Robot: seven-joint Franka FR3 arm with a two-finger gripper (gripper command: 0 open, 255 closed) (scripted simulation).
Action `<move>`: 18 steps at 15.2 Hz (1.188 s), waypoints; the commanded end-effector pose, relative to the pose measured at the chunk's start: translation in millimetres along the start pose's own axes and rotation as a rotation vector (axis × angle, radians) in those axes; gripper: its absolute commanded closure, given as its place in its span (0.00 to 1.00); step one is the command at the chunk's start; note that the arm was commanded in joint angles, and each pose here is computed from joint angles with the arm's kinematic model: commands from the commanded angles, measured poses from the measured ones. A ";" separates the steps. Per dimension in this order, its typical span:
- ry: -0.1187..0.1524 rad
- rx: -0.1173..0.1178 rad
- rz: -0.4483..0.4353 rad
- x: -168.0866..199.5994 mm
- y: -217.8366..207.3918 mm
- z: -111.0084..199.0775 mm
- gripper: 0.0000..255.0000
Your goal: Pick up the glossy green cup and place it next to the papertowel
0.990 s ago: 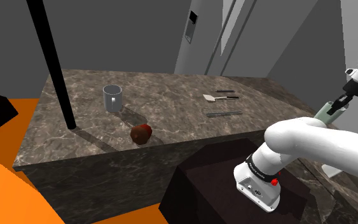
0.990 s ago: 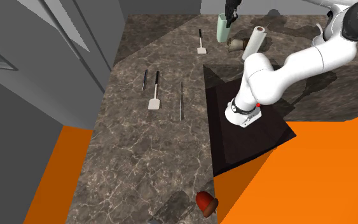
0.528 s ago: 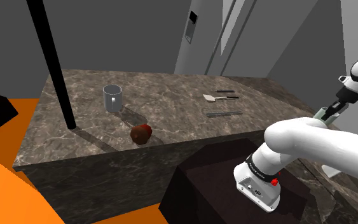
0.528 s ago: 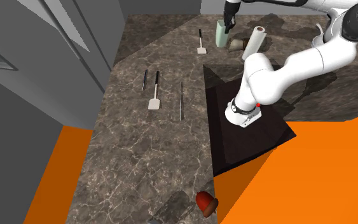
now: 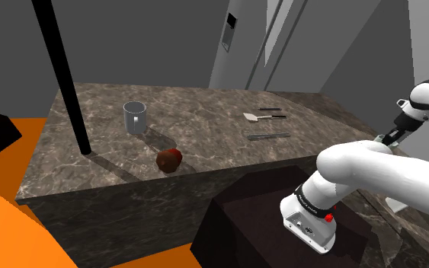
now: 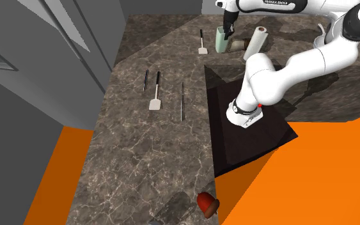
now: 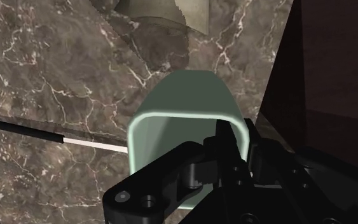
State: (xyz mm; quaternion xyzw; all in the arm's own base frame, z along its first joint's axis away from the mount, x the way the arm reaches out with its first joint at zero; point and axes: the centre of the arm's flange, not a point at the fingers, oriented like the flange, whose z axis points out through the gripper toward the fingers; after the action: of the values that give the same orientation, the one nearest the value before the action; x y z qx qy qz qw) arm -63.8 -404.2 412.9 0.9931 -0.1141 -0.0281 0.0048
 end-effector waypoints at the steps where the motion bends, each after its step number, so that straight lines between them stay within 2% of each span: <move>1: 0.000 0.000 0.000 0.5 -0.9 12.2 1.00; 3: 0.000 0.000 0.000 1.3 -1.1 26.0 1.00; 11: 0.000 0.000 0.000 1.3 -1.1 26.0 1.00; 12: 0.000 0.000 0.000 1.3 -1.1 26.0 0.00; 17: 0.000 0.000 0.000 1.3 -1.1 26.0 0.00; 18: 0.000 0.000 0.000 1.3 -1.1 12.8 0.00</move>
State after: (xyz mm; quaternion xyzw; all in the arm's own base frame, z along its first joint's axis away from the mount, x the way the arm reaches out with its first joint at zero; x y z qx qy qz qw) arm -62.8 -403.4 392.8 0.9931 -0.1140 -0.0280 0.0052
